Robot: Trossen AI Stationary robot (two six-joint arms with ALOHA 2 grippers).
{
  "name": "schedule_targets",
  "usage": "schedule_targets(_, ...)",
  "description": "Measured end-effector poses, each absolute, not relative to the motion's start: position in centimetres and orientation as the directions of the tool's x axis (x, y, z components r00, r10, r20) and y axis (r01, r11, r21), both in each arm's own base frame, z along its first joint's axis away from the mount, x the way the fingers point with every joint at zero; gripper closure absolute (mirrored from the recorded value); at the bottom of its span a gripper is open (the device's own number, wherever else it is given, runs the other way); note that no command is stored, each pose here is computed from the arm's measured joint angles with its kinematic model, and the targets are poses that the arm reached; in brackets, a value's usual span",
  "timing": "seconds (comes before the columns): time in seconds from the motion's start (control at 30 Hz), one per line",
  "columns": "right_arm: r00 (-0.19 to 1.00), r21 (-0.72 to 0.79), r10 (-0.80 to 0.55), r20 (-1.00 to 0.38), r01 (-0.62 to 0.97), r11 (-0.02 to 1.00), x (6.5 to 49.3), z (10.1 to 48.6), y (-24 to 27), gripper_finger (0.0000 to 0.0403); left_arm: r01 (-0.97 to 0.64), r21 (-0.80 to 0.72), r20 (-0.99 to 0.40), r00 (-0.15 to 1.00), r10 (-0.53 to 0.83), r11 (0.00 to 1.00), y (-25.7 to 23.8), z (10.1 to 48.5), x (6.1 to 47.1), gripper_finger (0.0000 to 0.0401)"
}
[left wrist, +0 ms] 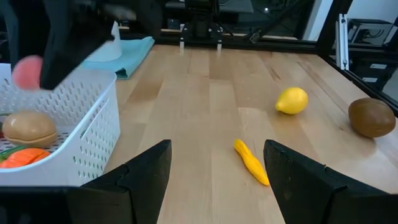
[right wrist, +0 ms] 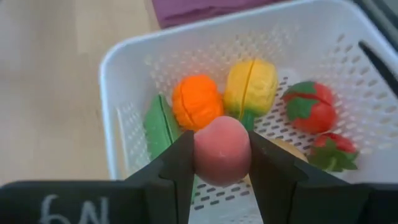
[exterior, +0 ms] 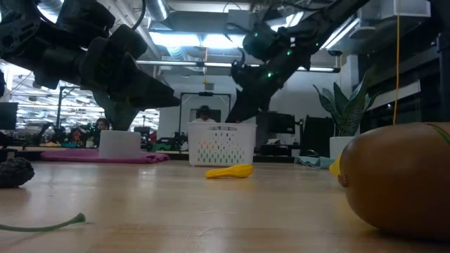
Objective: Pick and placing Produce into tupperware
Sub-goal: Put the pink peach into the white bin, then put the yellow lemon into the white bin
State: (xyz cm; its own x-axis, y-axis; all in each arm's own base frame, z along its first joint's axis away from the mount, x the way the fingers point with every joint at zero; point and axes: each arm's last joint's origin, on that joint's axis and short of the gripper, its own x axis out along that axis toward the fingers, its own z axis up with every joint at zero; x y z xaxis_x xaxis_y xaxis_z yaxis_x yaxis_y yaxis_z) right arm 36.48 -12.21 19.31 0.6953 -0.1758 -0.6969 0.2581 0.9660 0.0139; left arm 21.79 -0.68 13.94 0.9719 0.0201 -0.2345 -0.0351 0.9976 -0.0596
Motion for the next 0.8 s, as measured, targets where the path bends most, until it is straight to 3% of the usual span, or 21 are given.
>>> schedule_targets(0.4,0.670,0.021,-0.159,-0.725,0.252,0.968,37.2,16.9,-12.4,0.0270,-0.036,-0.059,-0.242,0.970,0.020,0.998,-0.7,13.9,21.8,0.0154)
schedule_targets(0.8,0.693,0.021,-0.166,-0.702,0.254,0.967,37.4,17.2,-12.5,0.0203,-0.036,-0.059,-0.242,0.970,0.020,0.998,-0.7,13.9,21.8,0.0154)
